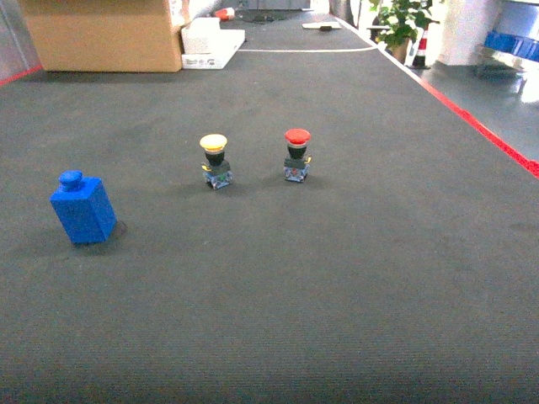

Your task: Pick blue part to blue bin on bottom shelf

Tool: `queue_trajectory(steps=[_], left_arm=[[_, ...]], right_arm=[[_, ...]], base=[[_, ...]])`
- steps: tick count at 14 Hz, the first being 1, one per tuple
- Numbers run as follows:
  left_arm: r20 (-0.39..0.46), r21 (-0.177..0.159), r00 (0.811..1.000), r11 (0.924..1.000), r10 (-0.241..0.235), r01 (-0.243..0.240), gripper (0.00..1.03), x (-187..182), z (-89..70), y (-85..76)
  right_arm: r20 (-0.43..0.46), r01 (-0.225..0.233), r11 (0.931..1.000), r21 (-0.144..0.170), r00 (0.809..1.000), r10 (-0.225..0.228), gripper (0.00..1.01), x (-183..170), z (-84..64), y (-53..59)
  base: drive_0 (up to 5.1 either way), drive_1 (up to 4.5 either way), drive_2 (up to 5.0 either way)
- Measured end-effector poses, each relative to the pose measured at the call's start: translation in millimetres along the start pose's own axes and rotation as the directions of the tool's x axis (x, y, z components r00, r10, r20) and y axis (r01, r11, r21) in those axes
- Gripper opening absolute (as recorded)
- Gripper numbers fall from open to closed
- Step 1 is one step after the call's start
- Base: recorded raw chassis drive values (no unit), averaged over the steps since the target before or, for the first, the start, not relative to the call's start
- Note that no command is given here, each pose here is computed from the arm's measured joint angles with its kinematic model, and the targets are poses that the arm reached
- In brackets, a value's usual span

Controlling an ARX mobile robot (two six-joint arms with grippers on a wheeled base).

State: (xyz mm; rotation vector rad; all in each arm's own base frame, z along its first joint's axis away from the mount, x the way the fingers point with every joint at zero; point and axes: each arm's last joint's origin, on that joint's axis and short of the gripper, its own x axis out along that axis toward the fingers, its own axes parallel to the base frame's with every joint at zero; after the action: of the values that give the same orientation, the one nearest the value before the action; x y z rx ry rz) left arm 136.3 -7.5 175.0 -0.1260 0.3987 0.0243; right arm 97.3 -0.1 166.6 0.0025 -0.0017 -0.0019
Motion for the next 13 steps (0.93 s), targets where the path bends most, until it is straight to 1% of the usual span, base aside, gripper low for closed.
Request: queue_trajectory(steps=[1, 2, 3, 4, 6, 7, 8, 9, 11, 12, 13], left_arm=[[0.011, 0.011, 1.000, 0.9999, 0.004, -0.004, 0.98, 23.2, 10.8, -2.9], [0.018, 0.028, 1.000, 0.9996, -0.008, 0.007, 0.98, 43.6, 20.6, -5.1], [0.023, 0.051, 1.000, 0.9986, -0.011, 0.010, 0.98, 71.9, 29.5, -6.5], [0.009, 0.070, 1.000, 0.9975, 0.000, -0.001, 0.98, 96.4, 31.0, -4.8], [-0.037, 0.102, 0.999, 0.9943, 0.034, -0.030, 0.98, 135.3, 24.7, 0.6], [-0.061, 0.111, 0.997, 0.9931, 0.046, -0.039, 0.98, 150.8, 21.4, 3.7], [-0.078, 0.118, 0.996, 0.9923, 0.046, -0.036, 0.98, 163.7, 18.4, 5.2], [-0.098, 0.116, 0.995, 0.9930, 0.031, -0.020, 0.98, 176.0, 16.5, 7.1], [-0.104, 0.130, 0.995, 0.9915, 0.000, 0.013, 0.98, 201.0, 16.4, 8.5], [-0.116, 0.134, 0.993, 0.9908, -0.005, 0.021, 0.98, 210.7, 13.7, 8.7], [-0.118, 0.151, 0.993, 0.9884, 0.002, 0.016, 0.98, 221.2, 10.6, 10.4]], right_arm=[[0.000, -0.002, 1.0000, 0.000, 1.000, 0.002, 0.98, 0.0, 0.0, 0.1], [0.000, -0.002, 1.0000, 0.000, 1.000, 0.002, 0.98, 0.0, 0.0, 0.1], [0.000, -0.002, 1.0000, 0.000, 1.000, 0.002, 0.98, 0.0, 0.0, 0.1], [0.000, -0.002, 1.0000, 0.000, 1.000, 0.002, 0.98, 0.0, 0.0, 0.1], [0.000, -0.002, 1.0000, 0.000, 1.000, 0.002, 0.98, 0.0, 0.0, 0.1], [0.000, -0.002, 1.0000, 0.000, 1.000, 0.002, 0.98, 0.0, 0.0, 0.1], [0.000, -0.002, 1.0000, 0.000, 1.000, 0.002, 0.98, 0.0, 0.0, 0.1], [0.000, -0.002, 1.0000, 0.000, 1.000, 0.002, 0.98, 0.0, 0.0, 0.1], [0.000, -0.002, 1.0000, 0.000, 1.000, 0.002, 0.98, 0.0, 0.0, 0.1], [0.000, -0.002, 1.0000, 0.000, 1.000, 0.002, 0.98, 0.0, 0.0, 0.1], [0.000, -0.002, 1.0000, 0.000, 1.000, 0.002, 0.98, 0.0, 0.0, 0.1]], base=[[0.0, 0.00, 0.0], [0.0, 0.00, 0.0], [0.0, 0.00, 0.0], [0.0, 0.00, 0.0], [0.0, 0.00, 0.0], [0.0, 0.00, 0.0], [0.0, 0.00, 0.0], [0.0, 0.00, 0.0], [0.0, 0.00, 0.0], [0.0, 0.00, 0.0], [0.0, 0.00, 0.0]])
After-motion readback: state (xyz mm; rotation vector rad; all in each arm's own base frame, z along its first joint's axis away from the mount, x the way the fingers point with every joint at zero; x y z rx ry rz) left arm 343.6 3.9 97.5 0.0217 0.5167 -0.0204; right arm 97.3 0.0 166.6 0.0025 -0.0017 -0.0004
